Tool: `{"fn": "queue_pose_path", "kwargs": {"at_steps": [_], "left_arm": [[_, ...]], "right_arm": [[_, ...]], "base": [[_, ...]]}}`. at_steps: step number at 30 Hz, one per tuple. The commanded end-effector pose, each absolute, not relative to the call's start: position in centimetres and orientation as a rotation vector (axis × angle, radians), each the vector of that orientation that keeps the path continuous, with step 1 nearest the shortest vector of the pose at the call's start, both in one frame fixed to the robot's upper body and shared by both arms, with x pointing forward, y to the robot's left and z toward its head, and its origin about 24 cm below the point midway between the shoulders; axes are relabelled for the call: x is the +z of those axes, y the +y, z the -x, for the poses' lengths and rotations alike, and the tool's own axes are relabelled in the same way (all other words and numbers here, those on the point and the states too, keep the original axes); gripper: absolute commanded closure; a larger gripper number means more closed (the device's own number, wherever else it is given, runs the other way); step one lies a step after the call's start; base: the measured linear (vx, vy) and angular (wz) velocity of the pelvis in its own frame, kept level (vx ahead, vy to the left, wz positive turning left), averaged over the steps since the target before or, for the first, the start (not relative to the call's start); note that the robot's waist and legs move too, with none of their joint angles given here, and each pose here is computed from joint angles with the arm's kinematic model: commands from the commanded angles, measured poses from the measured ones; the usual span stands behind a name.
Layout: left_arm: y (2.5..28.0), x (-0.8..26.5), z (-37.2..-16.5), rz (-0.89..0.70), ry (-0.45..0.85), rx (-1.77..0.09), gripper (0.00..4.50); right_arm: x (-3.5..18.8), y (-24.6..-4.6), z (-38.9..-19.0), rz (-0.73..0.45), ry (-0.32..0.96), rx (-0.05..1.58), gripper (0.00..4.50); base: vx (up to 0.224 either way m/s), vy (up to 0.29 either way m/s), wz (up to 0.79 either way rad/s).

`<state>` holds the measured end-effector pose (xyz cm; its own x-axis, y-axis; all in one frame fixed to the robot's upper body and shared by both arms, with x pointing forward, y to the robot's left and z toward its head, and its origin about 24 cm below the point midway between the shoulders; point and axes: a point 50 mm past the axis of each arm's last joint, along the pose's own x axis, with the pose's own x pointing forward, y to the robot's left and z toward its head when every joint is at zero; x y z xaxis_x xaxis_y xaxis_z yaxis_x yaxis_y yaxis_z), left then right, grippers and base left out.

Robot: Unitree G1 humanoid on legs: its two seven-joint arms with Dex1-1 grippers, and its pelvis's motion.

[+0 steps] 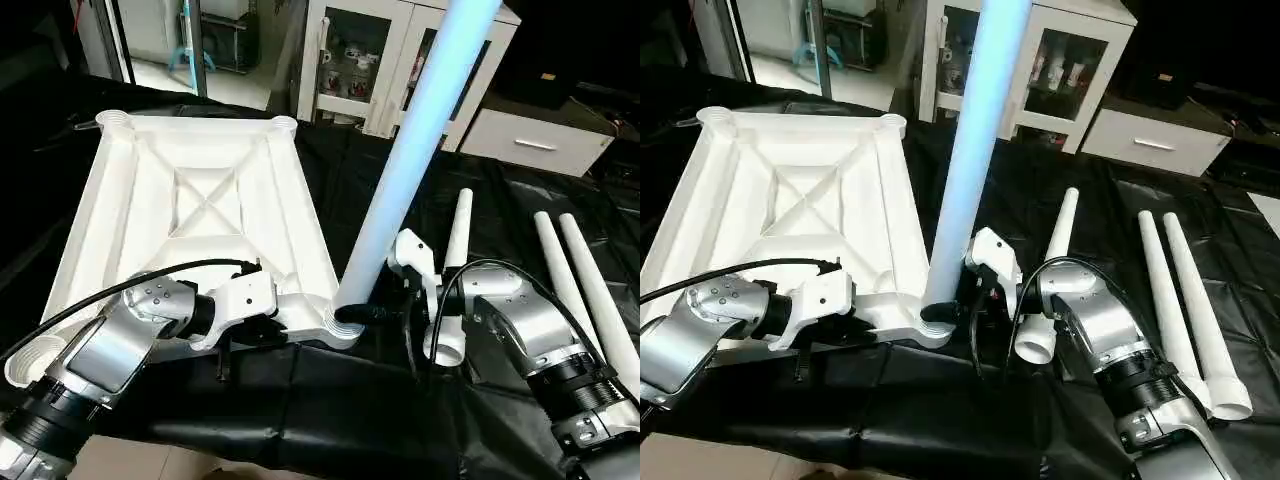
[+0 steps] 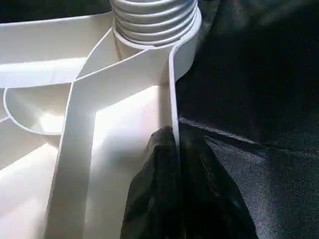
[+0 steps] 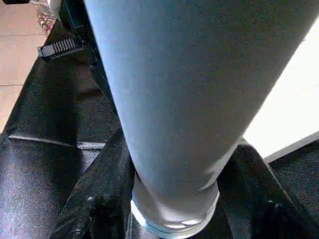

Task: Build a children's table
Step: Rotate leg to tighten

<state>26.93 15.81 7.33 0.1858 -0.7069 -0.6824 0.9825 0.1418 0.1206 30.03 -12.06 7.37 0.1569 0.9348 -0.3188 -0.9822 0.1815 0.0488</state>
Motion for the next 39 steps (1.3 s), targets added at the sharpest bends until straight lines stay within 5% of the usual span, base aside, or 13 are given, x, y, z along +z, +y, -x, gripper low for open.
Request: {"fn": "queue_pose_path", "kwargs": {"at_steps": [1,10,16,21,24,33,36,39], "left_arm": [[14.9,6.0,-25.9,-0.628,0.593,-1.393,4.5],[14.6,6.0,-26.5,-0.563,0.576,-1.334,4.5],[11.7,6.3,-30.2,-0.426,0.498,-0.946,4.5],[10.7,6.3,-32.6,-0.516,0.485,-0.695,4.5],[10.0,6.3,-33.2,-0.538,0.469,-0.658,4.5],[9.9,6.1,-32.8,-0.533,0.478,-0.703,4.5],[10.1,6.0,-32.4,-0.539,0.48,-0.741,4.5],[10.4,5.8,-31.8,-0.54,0.494,-0.805,4.5]], "right_arm": [[7.4,-12.0,-29.9,0.168,0.295,1.411,2.56],[6.0,-11.9,-30.5,0.141,0.325,1.248,2.56],[2.7,-9.5,-32.4,-0.044,0.426,0.708,2.57],[2.2,-6.8,-32.9,-0.119,0.404,0.441,2.57],[2.5,-4.9,-33.0,-0.128,0.38,0.417,2.57],[3.9,-3.7,-33.3,-0.186,0.315,0.488,2.57],[4.3,-4.2,-33.5,-0.188,0.285,0.49,1.87],[5.1,-5.1,-33.7,-0.198,0.259,0.513,1.76]], "base": [[0.0,0.0,0.0],[0.0,0.0,0.0],[-0.009,-0.002,-0.01],[0.0,0.0,0.0],[0.0,0.0,0.0],[0.0,0.0,0.0],[0.0,0.0,0.0],[0.0,0.0,0.0]]}}
